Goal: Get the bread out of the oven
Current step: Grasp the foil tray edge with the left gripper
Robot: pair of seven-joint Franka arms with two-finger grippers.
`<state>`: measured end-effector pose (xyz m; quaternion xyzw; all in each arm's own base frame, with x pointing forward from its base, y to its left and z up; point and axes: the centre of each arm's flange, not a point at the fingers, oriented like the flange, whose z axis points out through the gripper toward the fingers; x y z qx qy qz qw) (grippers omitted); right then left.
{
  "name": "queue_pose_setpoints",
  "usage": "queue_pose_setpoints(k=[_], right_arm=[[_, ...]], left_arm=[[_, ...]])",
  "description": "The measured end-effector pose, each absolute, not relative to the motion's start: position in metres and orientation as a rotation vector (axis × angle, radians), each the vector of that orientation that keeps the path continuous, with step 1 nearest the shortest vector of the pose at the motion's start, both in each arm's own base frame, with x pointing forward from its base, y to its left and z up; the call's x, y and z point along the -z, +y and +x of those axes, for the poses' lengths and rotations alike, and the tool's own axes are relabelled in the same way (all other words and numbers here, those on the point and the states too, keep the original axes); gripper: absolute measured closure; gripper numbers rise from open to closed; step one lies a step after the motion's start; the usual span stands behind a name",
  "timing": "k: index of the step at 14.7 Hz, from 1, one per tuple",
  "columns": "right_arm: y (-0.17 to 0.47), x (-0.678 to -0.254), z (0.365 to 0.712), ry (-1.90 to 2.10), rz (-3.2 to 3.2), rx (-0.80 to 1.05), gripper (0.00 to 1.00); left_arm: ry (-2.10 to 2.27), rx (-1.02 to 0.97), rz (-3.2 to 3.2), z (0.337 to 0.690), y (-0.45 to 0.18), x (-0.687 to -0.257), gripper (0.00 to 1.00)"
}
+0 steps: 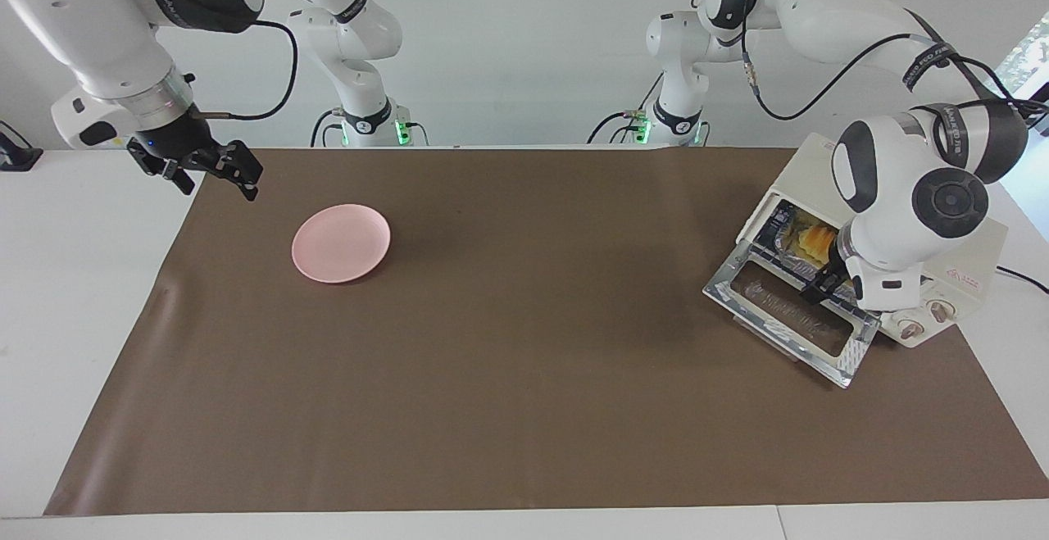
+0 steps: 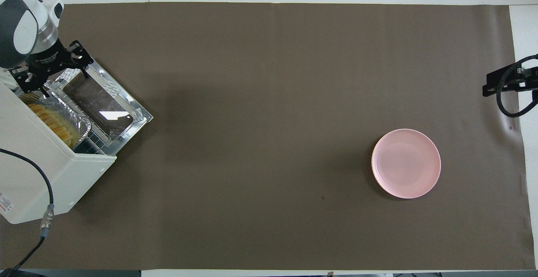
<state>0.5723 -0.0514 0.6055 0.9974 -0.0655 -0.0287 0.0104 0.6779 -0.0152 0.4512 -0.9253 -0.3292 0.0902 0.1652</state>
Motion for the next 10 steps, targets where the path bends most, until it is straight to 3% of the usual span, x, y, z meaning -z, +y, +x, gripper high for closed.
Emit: queue_pose_setpoints(k=[10], right_arm=[[-0.051, -0.605, 0.572, -0.205, 3.113, 0.09, 0.0]], left_arm=[[-1.193, -0.213, -2.506, 0.676, -0.009, -0.398, 0.0]])
